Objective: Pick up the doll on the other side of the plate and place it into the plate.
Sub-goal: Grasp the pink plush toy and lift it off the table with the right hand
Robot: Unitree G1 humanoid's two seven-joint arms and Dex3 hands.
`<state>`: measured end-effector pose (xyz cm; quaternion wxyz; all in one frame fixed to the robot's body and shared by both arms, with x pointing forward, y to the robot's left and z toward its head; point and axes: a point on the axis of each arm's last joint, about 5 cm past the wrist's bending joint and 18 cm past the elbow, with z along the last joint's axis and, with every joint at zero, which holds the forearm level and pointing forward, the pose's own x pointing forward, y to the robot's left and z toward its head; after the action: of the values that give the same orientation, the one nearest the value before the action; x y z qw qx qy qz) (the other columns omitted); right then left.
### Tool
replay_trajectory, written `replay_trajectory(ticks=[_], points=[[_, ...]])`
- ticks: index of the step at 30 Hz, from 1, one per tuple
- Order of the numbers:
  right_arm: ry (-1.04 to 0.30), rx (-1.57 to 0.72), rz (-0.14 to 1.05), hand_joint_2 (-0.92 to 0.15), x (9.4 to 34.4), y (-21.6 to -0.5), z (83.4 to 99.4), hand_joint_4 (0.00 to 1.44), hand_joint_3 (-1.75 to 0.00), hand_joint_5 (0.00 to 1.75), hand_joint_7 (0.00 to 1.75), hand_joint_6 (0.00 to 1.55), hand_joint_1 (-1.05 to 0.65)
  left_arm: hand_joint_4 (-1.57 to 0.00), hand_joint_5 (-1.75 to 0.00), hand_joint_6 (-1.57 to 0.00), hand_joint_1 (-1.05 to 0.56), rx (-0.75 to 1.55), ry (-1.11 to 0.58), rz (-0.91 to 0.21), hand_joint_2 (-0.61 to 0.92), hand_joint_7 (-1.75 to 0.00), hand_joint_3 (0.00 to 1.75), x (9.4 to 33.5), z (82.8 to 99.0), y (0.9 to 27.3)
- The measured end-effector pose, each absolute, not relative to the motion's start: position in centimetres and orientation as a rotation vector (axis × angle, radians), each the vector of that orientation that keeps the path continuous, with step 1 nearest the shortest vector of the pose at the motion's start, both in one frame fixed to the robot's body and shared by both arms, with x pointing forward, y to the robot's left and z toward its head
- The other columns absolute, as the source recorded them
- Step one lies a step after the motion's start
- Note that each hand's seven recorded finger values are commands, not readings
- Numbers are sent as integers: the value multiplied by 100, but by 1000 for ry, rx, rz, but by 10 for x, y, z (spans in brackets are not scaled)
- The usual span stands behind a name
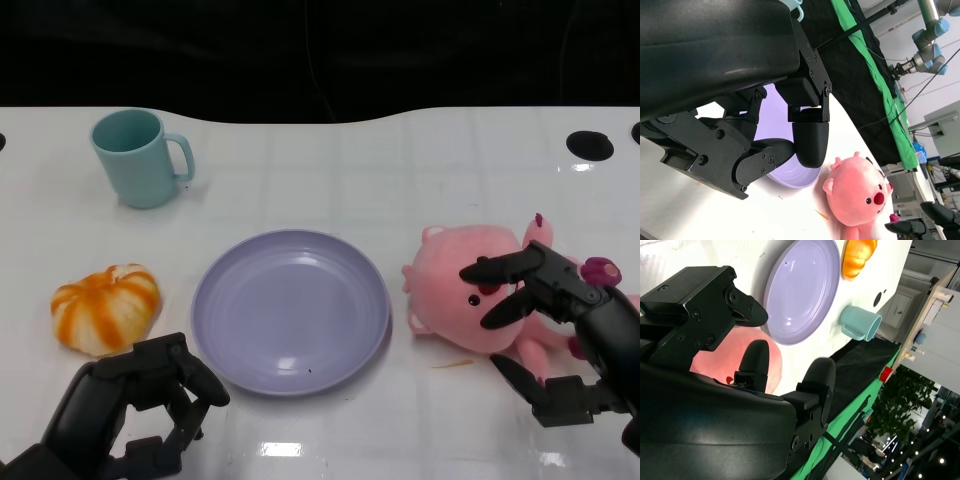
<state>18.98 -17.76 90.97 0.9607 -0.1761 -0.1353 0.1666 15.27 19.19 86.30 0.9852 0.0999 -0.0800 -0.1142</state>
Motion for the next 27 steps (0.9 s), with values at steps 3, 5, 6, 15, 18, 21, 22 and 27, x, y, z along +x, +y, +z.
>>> replay_trajectory(ticks=[3,5,6,15,18,21,22,27], points=[[-283,-400,307,-43,190,-178,910,1,-75,120,79,1,5,-74,-157,-81,-16,200,-161,-230,64,-120,94,153,863,192],[-292,-436,281,-47,190,-178,910,1,-63,118,76,3,-1,-74,-156,-81,-16,200,-161,-229,64,-119,94,153,863,192],[-297,-462,265,-52,190,-178,911,2,-51,116,73,4,-7,-74,-156,-81,-16,200,-161,-229,65,-119,94,153,863,192],[-325,-740,180,-73,191,-181,922,2,-3,103,57,8,-27,-74,-156,-81,-18,208,-158,-233,65,-118,91,153,863,192],[-308,-839,158,-73,191,-180,927,6,-1,95,49,14,-31,-75,-155,-82,-18,207,-158,-233,65,-116,90,153,863,192],[-281,-923,126,-72,192,-179,931,17,0,78,30,27,-32,-75,-155,-82,-19,203,-159,-231,65,-117,90,153,863,191],[-276,-948,116,-73,192,-179,932,21,0,74,25,30,-34,-75,-155,-82,-19,202,-159,-231,65,-117,90,153,863,191],[-262,-1093,81,-73,195,-177,942,30,0,65,15,37,-39,-75,-155,-82,-18,203,-156,-232,64,-119,93,155,864,190]])
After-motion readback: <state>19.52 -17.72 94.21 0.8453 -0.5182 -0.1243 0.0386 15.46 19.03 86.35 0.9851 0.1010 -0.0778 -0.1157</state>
